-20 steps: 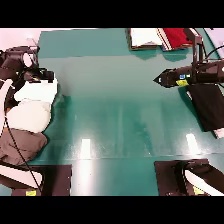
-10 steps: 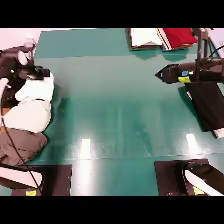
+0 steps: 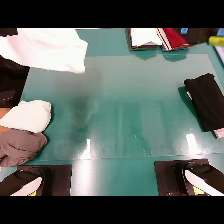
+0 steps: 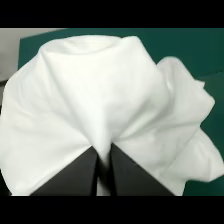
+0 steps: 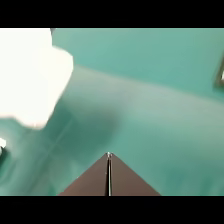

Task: Fold the shirts.

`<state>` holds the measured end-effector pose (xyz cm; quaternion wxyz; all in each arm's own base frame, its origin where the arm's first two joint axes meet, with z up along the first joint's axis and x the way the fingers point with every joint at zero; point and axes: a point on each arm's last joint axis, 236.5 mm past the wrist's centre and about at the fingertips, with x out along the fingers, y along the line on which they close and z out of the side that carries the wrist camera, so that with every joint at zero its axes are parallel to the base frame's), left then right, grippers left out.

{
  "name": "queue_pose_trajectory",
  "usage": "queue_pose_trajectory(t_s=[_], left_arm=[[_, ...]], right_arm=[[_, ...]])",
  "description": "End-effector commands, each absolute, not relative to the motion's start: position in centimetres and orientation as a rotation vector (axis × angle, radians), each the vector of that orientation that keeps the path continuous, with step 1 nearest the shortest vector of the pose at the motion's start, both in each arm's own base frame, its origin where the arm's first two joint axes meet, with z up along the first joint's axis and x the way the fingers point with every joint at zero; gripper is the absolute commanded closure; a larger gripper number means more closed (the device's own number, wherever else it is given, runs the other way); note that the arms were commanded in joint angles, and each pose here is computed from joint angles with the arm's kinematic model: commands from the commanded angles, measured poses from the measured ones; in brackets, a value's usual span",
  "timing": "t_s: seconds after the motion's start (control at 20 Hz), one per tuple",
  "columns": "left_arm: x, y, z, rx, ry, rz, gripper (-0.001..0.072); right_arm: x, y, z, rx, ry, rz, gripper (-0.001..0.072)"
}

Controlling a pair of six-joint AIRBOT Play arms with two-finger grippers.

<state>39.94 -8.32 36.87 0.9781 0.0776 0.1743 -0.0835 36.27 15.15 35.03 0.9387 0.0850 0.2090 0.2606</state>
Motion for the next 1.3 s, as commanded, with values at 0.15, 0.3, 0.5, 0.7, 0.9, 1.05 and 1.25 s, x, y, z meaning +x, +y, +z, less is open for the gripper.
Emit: queue_pose_trajectory(t_s=[0.15, 0.3, 0.5, 0.7, 0.9, 1.05, 1.25], left_arm=[[34.2, -22.3, 32.0, 0.264, 0.476, -0.545, 0.0676], [32.9, -29.2, 24.8, 0.353, 0.629, -0.713, 0.0478], [36.4, -30.7, 20.6, 0.362, 0.681, -0.687, 0.0104], [44.3, -22.5, 16.4, 0.173, 0.806, -0.442, 0.0103], [47.4, -18.3, 6.3, -0.139, 1.085, -0.397, 0.0103], [46.2, -19.2, -0.8, -0.248, 1.262, -0.461, 0.0103], [44.7, -20.5, -6.0, -0.250, 1.361, -0.475, 0.0104]], right_arm=[[35.6, 15.6, 38.8, 0.128, 0.397, 0.567, 0.0695], [35.3, 15.7, 38.8, 0.119, 0.412, 0.574, 0.0695], [35.3, 15.7, 38.7, 0.119, 0.414, 0.574, 0.0695], [35.3, 15.7, 38.6, 0.117, 0.419, 0.575, 0.0695], [35.3, 15.7, 38.5, 0.117, 0.423, 0.575, 0.0695], [35.3, 15.7, 38.5, 0.117, 0.423, 0.575, 0.0695], [35.2, 15.7, 38.3, 0.114, 0.430, 0.576, 0.0695]])
